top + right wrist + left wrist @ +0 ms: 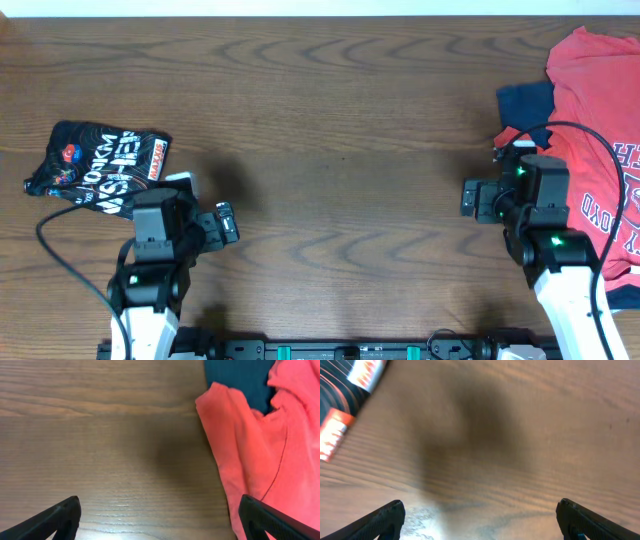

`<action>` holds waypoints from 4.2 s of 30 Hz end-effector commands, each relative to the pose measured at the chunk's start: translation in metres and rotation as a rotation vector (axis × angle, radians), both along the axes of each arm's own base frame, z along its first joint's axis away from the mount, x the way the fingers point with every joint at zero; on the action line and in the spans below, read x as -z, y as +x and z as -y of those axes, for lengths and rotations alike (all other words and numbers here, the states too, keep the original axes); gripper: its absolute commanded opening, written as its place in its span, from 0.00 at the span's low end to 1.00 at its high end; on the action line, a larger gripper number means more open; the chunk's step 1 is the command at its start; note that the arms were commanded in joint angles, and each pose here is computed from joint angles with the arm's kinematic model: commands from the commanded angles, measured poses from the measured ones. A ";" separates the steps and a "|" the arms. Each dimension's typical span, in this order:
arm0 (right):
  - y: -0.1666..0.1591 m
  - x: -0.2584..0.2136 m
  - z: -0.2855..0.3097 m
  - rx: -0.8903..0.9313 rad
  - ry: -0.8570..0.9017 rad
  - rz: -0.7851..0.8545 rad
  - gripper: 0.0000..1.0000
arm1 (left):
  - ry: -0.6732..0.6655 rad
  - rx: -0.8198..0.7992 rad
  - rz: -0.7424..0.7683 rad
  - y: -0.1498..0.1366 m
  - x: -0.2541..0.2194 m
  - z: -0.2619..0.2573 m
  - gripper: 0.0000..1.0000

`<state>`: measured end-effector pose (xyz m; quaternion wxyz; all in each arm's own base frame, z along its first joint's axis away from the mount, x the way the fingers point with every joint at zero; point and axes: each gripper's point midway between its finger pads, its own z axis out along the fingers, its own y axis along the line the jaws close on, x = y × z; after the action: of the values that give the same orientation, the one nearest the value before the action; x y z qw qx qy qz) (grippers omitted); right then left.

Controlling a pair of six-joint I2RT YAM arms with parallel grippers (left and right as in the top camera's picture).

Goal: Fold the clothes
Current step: 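Reach the right gripper into the clothes pile and grasp the red shirt, then pull the red shirt left out of the pile with the right gripper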

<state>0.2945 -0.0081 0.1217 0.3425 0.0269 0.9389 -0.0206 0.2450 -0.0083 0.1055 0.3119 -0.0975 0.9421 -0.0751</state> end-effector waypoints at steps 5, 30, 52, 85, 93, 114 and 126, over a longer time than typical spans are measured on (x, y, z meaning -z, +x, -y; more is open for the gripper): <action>-0.022 0.017 0.086 0.489 -0.173 -0.090 0.93 | -0.108 0.055 -0.071 0.000 0.010 0.019 0.98; -0.024 0.019 0.132 0.669 -0.079 -0.226 0.01 | -0.104 0.057 -0.030 0.009 0.005 0.019 0.98; 0.012 -0.024 0.055 0.197 0.180 -0.191 0.02 | -0.104 0.058 -0.024 0.010 0.005 0.018 0.98; 0.148 0.103 0.079 0.379 0.104 0.053 0.08 | -0.104 0.058 -0.024 0.010 0.005 0.018 0.98; 0.149 0.042 0.077 0.367 0.112 0.146 0.01 | -0.104 0.058 -0.024 0.010 0.005 0.018 0.98; 0.050 -0.196 -0.148 -0.604 0.440 0.549 0.01 | -0.104 0.058 -0.025 0.010 0.005 0.018 0.98; 0.084 -0.128 -0.258 -0.612 0.412 0.473 0.01 | -0.104 0.058 -0.024 0.010 0.005 0.019 0.98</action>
<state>0.3692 0.2314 0.2594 0.5287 -0.1970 0.7806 0.2691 0.2515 -0.0277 0.0948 0.2858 -0.0818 0.9461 -0.1287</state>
